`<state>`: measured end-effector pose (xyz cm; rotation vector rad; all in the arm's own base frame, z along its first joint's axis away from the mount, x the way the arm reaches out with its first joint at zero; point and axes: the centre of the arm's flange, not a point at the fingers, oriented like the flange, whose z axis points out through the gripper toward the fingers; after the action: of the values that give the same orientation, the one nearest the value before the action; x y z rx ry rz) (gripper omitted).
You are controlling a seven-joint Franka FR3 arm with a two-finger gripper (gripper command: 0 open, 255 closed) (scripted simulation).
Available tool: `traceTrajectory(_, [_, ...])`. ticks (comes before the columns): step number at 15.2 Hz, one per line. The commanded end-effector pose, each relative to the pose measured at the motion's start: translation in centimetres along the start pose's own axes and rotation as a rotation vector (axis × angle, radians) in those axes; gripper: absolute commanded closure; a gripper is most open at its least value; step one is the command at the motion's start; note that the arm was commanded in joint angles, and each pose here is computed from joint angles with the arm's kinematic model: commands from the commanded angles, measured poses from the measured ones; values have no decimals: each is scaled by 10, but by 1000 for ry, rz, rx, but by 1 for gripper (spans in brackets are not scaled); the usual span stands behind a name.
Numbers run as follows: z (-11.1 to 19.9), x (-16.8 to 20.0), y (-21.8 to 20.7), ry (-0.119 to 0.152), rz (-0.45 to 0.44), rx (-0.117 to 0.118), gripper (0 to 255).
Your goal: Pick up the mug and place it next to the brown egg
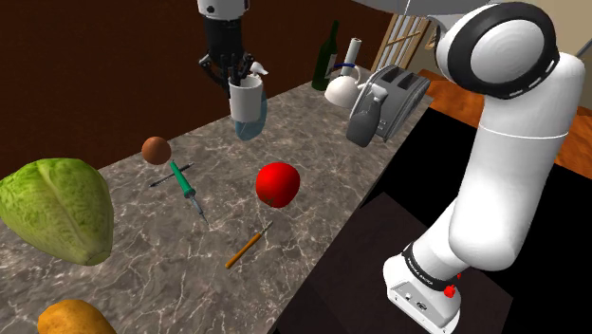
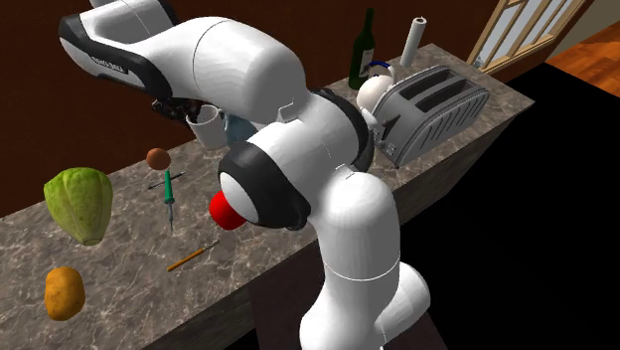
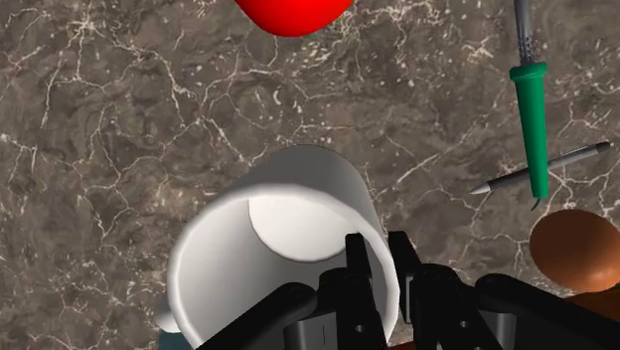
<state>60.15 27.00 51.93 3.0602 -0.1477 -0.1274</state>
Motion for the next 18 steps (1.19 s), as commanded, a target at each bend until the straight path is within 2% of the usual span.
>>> traceTrajectory(1, [0, 19, -18, 0, 2, 0, 255])
traceTrajectory(4, [-3, 47, -49, 0, 2, 0, 255])
traceTrajectory(18, [71, 53, -55, 0, 2, 0, 255])
